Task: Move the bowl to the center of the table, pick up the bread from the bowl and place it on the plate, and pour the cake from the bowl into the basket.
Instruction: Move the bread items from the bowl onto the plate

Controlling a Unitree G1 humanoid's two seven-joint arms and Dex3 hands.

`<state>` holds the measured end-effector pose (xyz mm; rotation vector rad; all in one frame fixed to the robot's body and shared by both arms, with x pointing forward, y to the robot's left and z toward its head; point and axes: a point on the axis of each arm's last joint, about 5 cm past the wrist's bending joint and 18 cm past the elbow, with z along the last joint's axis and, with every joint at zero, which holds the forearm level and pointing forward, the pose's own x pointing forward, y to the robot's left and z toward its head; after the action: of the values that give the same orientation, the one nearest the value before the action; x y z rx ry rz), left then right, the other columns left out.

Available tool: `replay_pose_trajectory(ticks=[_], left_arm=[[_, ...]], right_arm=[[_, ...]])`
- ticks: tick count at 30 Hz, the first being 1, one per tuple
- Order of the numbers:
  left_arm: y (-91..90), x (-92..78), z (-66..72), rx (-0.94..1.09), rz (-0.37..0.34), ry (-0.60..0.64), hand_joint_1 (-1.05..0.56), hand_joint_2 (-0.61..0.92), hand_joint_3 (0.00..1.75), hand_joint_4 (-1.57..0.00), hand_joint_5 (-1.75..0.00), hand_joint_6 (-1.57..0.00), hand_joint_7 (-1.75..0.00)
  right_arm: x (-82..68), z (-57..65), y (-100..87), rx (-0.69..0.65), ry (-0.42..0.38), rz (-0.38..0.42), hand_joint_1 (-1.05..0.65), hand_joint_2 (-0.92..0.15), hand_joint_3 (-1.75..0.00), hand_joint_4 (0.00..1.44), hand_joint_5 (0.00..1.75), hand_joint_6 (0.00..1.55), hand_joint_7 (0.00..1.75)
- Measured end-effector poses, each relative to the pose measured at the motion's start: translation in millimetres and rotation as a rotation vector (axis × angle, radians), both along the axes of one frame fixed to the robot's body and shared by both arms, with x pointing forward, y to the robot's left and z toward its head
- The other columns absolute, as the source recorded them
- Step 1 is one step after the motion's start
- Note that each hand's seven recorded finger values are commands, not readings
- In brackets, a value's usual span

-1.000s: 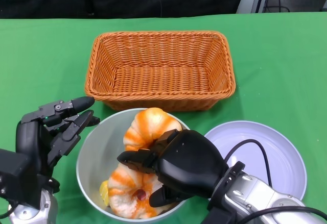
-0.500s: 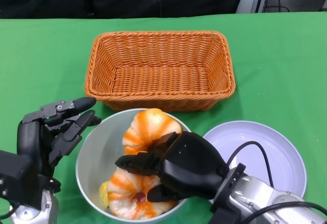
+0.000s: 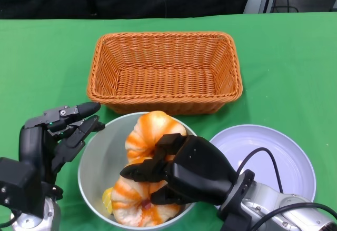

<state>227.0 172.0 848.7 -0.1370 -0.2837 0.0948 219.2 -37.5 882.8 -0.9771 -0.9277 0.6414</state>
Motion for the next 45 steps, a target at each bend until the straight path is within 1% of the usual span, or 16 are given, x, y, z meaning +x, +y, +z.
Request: replay_pose_trajectory(ticks=[5, 11, 12, 14, 17, 19, 23, 30, 33, 36, 38, 43, 45], left_arm=[[-0.6, 0.7, -1.1, -0.003, 0.0, 0.001, -0.35, 0.92, 0.09, -0.98, -0.86, -1.28, -0.06], [0.0, 1.3, -1.8, -0.015, -0.011, 0.001, -0.37, 0.92, 0.08, -0.97, -0.85, -1.28, -0.06], [0.1, 1.3, -1.9, -0.014, -0.012, 0.002, -0.37, 0.92, 0.08, -0.97, -0.85, -1.28, -0.05], [0.7, 1.3, -2.0, -0.011, -0.017, 0.002, -0.36, 0.92, 0.09, -0.96, -0.84, -1.27, -0.05], [2.1, 1.0, -2.6, -0.03, -0.023, -0.003, -0.36, 0.92, 0.06, -0.98, -0.83, -1.29, -0.06], [2.5, 0.6, -3.7, -0.044, -0.022, -0.001, -0.35, 0.92, 0.05, -0.98, -0.82, -1.29, -0.06], [2.0, 0.1, -4.8, -0.05, -0.023, 0.004, -0.36, 0.92, 0.05, -0.98, -0.83, -1.29, -0.06], [1.4, 0.5, -4.4, -0.039, -0.023, 0.006, -0.38, 0.92, 0.07, -1.0, -0.86, -1.29, -0.06], [1.6, 0.8, -4.2, -0.033, -0.019, 0.008, -0.37, 0.92, 0.07, -1.0, -0.87, -1.29, -0.06], [1.6, 1.2, -4.3, -0.034, -0.02, 0.01, -0.35, 0.92, 0.06, -0.99, -0.88, -1.29, -0.06], [1.6, 1.4, -4.4, -0.034, -0.02, 0.011, -0.33, 0.92, 0.05, -0.99, -0.88, -1.3, -0.06], [1.3, 2.4, -4.5, -0.035, -0.017, 0.016, -0.32, 0.92, 0.04, -0.99, -0.87, -1.29, -0.06], [1.7, 2.5, -4.5, -0.035, -0.015, 0.016, -0.32, 0.92, 0.04, -0.99, -0.86, -1.29, -0.06]], right_arm=[[0.9, -2.2, -0.2, 0.023, -0.002, 0.009, -0.19, -0.81, 0.0, 0.76, 0.99, 1.14, 0.02], [1.6, -4.0, -1.0, 0.072, 0.018, 0.013, -0.17, -0.85, -0.01, 0.78, 1.01, 1.15, 0.03], [1.7, -4.0, -1.1, 0.081, 0.018, 0.012, -0.17, -0.85, -0.01, 0.77, 1.0, 1.15, 0.02], [2.9, -2.7, -2.6, 0.102, 0.026, 0.007, -0.2, -0.86, -0.01, 0.77, 0.91, 1.14, 0.02], [6.0, 2.8, -5.3, 0.157, 0.064, -0.001, -0.2, -0.85, 0.0, 0.79, 0.85, 1.14, 0.01], [8.1, 6.7, -7.0, 0.208, 0.08, -0.004, -0.18, -0.84, 0.0, 0.8, 0.88, 1.15, 0.02], [11.1, 16.3, -9.0, 0.292, 0.092, -0.008, -0.18, -0.83, 0.0, 0.77, 0.96, 1.15, 0.02], [11.5, 29.5, -13.3, 0.367, 0.138, -0.016, -0.18, -0.83, 0.0, 0.8, 0.95, 1.15, 0.02], [10.2, 37.1, -16.6, 0.4, 0.183, -0.034, -0.17, -0.83, 0.0, 0.81, 0.95, 1.15, 0.01], [8.3, 42.2, -20.9, 0.416, 0.252, -0.046, -0.15, -0.84, 0.0, 0.8, 0.95, 1.15, 0.01], [6.6, 44.9, -24.4, 0.424, 0.304, -0.047, -0.17, -0.85, -0.01, 0.79, 0.95, 1.14, 0.01], [3.6, 57.1, -38.7, 0.467, 0.454, -0.064, -0.19, -0.84, 0.0, 0.79, 0.95, 1.16, 0.02], [2.2, 61.8, -45.2, 0.476, 0.494, -0.076, -0.2, -0.84, 0.0, 0.78, 0.96, 1.16, 0.02]])
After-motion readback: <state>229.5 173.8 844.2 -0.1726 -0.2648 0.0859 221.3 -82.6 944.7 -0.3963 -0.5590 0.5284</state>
